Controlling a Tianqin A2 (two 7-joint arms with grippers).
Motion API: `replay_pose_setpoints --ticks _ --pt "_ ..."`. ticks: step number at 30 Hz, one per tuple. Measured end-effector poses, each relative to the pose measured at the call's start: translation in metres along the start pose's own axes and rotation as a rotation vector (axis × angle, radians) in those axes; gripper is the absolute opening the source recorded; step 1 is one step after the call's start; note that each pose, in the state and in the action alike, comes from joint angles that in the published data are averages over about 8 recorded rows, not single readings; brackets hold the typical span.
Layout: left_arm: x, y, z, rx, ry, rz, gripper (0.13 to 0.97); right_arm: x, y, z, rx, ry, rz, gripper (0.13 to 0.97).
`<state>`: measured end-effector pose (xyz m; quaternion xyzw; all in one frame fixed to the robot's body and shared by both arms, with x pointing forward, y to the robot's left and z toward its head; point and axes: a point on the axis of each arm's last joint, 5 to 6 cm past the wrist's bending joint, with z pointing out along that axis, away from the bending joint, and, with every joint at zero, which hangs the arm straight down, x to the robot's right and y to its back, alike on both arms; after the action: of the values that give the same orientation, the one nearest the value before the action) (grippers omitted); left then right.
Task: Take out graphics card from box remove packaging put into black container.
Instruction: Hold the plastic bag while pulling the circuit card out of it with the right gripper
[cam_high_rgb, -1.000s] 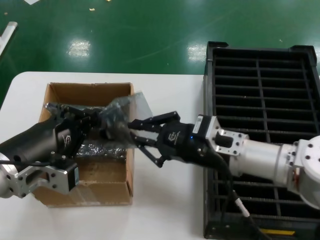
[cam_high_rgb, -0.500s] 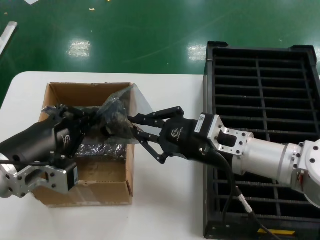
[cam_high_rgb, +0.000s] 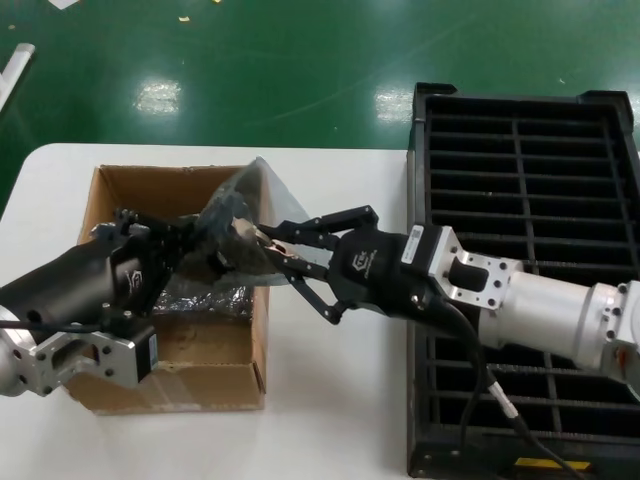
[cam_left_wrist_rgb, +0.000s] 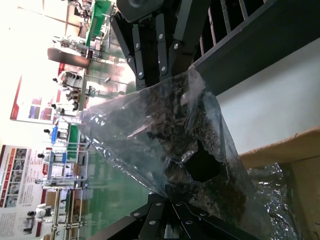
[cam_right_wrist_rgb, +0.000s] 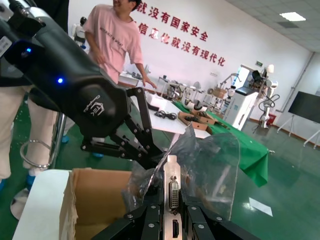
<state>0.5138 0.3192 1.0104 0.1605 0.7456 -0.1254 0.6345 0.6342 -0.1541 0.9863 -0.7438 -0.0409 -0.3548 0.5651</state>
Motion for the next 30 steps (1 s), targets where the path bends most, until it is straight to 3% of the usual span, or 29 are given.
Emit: replay_pose_setpoints --ticks 11,23,30 --pt "0.0000 0.0001 0.000 0.000 0.000 0.000 0.138 -0.009 0.008 -0.014 -0.033 -0.003 0.003 0.186" --pt "0.0000 0.0001 0.000 0.000 0.000 0.000 0.138 -0.010 -0.001 -0.029 -0.007 0.048 0.000 0.186" --pt "0.0000 0.0001 0.000 0.000 0.000 0.000 0.138 -0.013 -0.004 -0.052 -0.026 0.056 0.003 0.186"
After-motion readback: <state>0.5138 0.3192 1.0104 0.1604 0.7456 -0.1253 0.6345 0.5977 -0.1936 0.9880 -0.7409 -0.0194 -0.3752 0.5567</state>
